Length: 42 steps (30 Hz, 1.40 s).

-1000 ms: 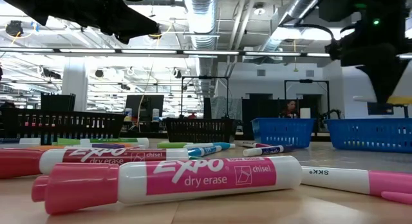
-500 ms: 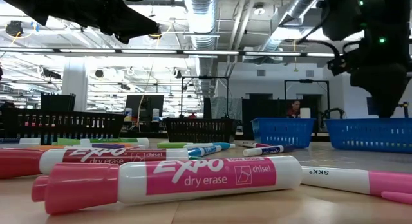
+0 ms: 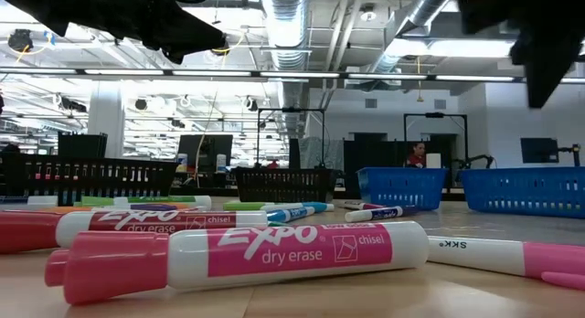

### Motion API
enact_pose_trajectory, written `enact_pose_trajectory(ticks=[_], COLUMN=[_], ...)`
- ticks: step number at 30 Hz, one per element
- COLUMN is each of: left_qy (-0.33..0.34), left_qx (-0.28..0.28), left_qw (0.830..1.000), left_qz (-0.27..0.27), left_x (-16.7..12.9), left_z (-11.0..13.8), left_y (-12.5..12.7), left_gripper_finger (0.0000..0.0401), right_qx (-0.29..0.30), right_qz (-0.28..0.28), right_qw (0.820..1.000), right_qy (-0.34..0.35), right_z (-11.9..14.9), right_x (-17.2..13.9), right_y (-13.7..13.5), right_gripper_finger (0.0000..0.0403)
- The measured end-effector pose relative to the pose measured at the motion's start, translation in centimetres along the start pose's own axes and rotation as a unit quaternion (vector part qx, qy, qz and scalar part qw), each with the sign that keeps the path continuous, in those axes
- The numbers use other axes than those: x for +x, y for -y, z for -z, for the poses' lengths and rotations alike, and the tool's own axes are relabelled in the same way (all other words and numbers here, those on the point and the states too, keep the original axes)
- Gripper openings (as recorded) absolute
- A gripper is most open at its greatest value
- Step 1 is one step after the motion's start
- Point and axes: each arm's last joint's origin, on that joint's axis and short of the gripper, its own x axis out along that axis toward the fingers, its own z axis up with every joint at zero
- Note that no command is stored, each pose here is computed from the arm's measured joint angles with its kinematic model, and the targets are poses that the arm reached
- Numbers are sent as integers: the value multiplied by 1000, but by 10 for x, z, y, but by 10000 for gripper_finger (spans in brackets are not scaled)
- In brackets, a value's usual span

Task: Pick & Place Markers
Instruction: Put the right pink highlighter into the right blue bin

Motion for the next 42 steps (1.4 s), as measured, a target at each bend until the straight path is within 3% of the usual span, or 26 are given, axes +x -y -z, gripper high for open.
enact_pose_trajectory(ticks=[5, 11, 15, 23, 29, 32, 38, 42], left_qy=[0, 0, 0, 14, 17, 18, 18, 18], left_qx=[-1, 6, 20, 19, 17, 18, 17, 17], left_qw=[1000, 1000, 1000, 1000, 1000, 1000, 1000, 1000], left_qz=[0, 0, 0, -9, -13, -13, -13, -13], left_x=[0, 0, 0, 0, 0, 0, 0, 0], left_z=[0, 0, 0, -3, -3, -3, -3, -4], left_y=[0, 0, 0, -2, -4, -4, -4, -4], left_gripper_finger=[106, 106, 106, 106, 106, 106, 106, 106], right_qx=[-73, -91, -111, -124, -132, -139, -132, -140], right_qz=[-20, -24, -34, 8, 25, 27, 7, -27], right_qw=[997, 996, 993, 990, 987, 987, 988, 989], right_qy=[28, 8, -2, -61, -85, -82, -80, -49], right_z=[33, 71, 83, 90, 93, 90, 75, 61], right_x=[7, 37, 60, 102, 116, 116, 105, 81], right_y=[-33, -67, -84, -90, -91, -90, -85, -81], right_gripper_finger=[156, 153, 145, 138, 135, 115, 30, 22])
